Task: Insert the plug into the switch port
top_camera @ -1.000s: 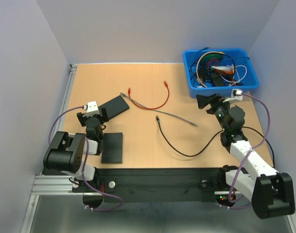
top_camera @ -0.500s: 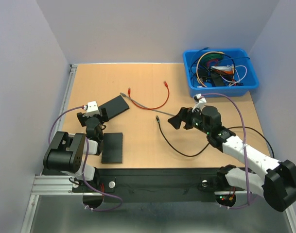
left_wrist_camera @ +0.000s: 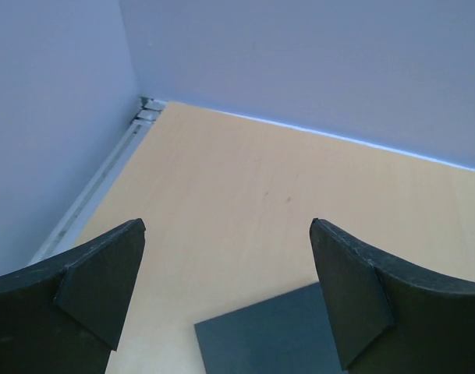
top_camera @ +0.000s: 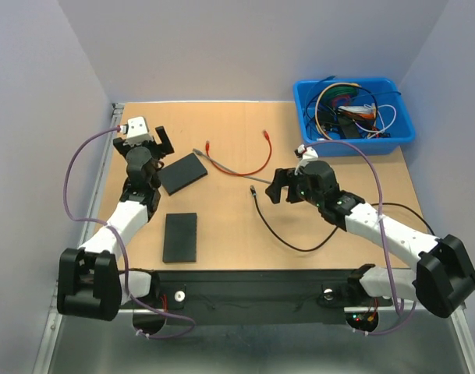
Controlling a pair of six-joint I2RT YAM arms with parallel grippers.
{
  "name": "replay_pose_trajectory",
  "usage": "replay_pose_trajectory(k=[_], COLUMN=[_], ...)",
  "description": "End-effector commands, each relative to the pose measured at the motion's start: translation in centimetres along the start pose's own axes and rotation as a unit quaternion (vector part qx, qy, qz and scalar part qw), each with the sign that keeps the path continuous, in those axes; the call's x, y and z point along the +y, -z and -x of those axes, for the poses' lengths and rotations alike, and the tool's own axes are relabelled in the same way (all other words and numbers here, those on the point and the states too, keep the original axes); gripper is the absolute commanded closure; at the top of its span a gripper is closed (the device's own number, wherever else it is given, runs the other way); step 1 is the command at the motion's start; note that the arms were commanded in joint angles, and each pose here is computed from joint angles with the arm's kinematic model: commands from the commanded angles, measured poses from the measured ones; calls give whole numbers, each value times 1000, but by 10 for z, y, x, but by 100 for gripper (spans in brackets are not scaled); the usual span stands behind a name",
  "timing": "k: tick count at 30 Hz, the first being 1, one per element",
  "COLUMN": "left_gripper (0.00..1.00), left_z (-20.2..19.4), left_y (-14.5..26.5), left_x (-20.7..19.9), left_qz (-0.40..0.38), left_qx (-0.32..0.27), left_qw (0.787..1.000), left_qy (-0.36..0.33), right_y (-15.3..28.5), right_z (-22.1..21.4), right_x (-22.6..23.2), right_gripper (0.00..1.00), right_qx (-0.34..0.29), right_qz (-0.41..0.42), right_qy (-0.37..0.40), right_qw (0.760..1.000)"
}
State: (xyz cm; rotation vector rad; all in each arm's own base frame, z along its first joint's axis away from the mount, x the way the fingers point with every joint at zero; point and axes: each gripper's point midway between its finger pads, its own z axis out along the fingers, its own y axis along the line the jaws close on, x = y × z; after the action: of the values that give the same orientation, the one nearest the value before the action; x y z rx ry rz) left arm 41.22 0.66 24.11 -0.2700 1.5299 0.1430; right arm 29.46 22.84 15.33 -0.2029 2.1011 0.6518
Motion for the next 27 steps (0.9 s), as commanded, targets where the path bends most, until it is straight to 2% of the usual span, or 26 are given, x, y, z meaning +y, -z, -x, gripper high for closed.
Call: replay_pose_trajectory(k=[1, 2, 4, 5, 6, 7, 9, 12, 15, 16, 20, 23, 27], left_gripper=[1, 1, 1, 1, 1, 1, 1, 1, 1, 1, 1, 1, 1], left_z=[1, 6, 16, -1, -4, -11, -17, -34, -53, -60, -75, -83, -90], left_y=[26, 31, 42, 46, 48, 53, 52, 44, 39, 39, 40, 40, 44], left_x=[-28, -32, -30, -19, -20, -32, -40, -32, -8, 0, 2, 2, 6], left_qz=[-81, -99, -96, -65, -68, -108, -127, -93, -16, 5, 16, 15, 26], left_qx=[61, 52, 29, 41, 43, 55, 66, 98, 114, 118, 133, 144, 151], left_qw=[994, 992, 989, 989, 987, 983, 981, 983, 986, 986, 984, 983, 981], left_qy=[46, 50, 107, 128, 142, 136, 133, 123, 117, 120, 118, 115, 116], right_y=[-5, -7, -12, -18, -20, -27, -32, -44, -57, -60, -79, -91, -106], right_z=[14, 9, 13, 4, 0, 5, 0, -7, -9, -7, -9, -6, -15], right_x=[7, 8, 11, 18, 19, 20, 32, 29, 23, 21, 16, 11, 9], right_gripper=[2, 2, 4, 4, 4, 5, 7, 9, 22, 31, 46, 51, 52], right_qx=[-4, 2, 1, 15, 23, 21, 29, 42, 47, 46, 58, 59, 74], right_qz=[-13, -13, -25, -26, -33, -55, -62, -102, -134, -145, -173, -197, -202], right_qy=[36, 38, 55, 68, 83, 93, 119, 154, 175, 179, 203, 217, 228], right_qw=[999, 999, 998, 997, 996, 994, 991, 982, 974, 972, 962, 954, 950])
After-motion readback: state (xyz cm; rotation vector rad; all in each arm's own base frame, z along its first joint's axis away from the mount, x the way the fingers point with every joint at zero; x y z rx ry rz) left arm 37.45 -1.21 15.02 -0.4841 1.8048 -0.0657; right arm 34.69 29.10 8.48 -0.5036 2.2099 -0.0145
